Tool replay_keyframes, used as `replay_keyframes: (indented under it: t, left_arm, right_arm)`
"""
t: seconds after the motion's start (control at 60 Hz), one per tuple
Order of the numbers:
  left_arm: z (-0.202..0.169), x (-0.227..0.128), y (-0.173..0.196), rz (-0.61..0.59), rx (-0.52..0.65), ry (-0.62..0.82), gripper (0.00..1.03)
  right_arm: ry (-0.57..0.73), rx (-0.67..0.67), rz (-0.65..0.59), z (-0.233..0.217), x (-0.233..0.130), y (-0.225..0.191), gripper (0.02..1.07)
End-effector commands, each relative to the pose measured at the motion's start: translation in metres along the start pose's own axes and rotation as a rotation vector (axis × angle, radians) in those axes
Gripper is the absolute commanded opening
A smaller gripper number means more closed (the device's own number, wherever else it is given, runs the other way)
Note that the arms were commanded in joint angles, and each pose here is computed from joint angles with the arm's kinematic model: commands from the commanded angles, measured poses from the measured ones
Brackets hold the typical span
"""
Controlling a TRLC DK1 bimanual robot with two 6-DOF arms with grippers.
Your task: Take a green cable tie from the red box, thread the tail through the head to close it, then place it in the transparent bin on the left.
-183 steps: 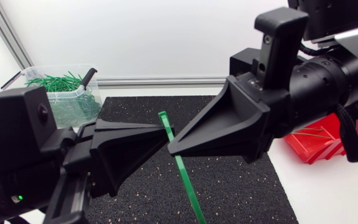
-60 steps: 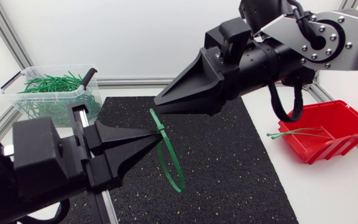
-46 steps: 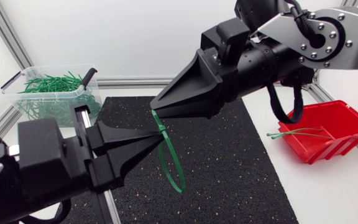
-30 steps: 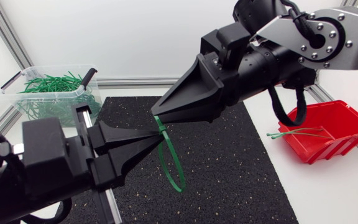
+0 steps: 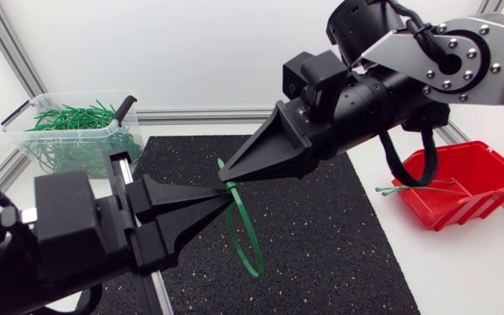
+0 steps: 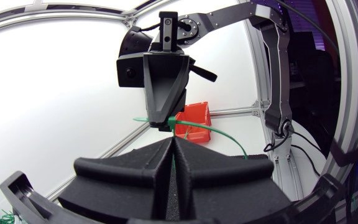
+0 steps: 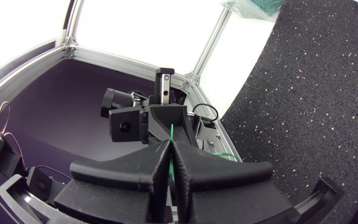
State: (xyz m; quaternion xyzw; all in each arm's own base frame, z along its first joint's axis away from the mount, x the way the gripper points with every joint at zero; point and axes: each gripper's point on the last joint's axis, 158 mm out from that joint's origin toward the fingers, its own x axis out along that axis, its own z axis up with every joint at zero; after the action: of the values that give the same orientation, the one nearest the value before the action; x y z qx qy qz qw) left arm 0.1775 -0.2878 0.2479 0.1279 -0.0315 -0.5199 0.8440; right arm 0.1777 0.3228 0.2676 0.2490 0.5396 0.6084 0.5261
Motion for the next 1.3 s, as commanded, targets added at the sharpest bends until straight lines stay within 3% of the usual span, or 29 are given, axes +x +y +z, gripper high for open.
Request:
replay_keyframes:
  t: [0.0,0.383,0.583,0.65,0.767,0.817,0.85,0.867,1.067,1.283]
  left_arm:
    - [-0.004,0.000,-0.013,-0.028,0.013,0.012,0.04]
    - [-0.004,0.000,-0.032,-0.054,0.012,0.019,0.04]
    - [-0.005,-0.001,-0.013,0.002,-0.010,0.034,0.04]
    - [-0.010,-0.002,0.009,0.061,-0.045,0.057,0.04]
    - [-0.016,-0.009,0.060,0.172,-0.122,0.077,0.04]
    - [-0.017,-0.015,0.087,0.223,-0.169,0.081,0.04]
    - [-0.020,-0.018,0.104,0.261,-0.193,0.088,0.04]
    - [-0.022,-0.021,0.115,0.285,-0.206,0.093,0.04]
    - [-0.035,-0.062,0.236,0.582,-0.291,0.107,0.04]
    - [-0.037,-0.130,0.367,0.888,-0.372,0.069,0.04]
  right_arm:
    - [-0.015,-0.013,-0.013,0.007,-0.003,0.000,0.08]
    - [-0.022,0.086,-0.033,0.031,-0.003,-0.035,0.08]
    - [-0.028,0.047,-0.037,0.020,-0.006,-0.029,0.08]
    - [-0.060,-0.005,-0.097,0.021,-0.010,-0.036,0.19]
    - [-0.149,-0.056,-0.222,0.034,-0.021,-0.065,0.60]
    - [-0.183,-0.062,-0.276,0.040,-0.027,-0.081,0.88]
    - [-0.195,-0.065,-0.317,0.043,-0.030,-0.092,1.02]
    - [-0.197,-0.071,-0.339,0.044,-0.031,-0.099,1.04]
    - [-0.280,-0.112,-0.467,0.059,-0.053,-0.135,1.04]
    - [-0.291,-0.133,-0.521,0.052,-0.056,-0.141,1.04]
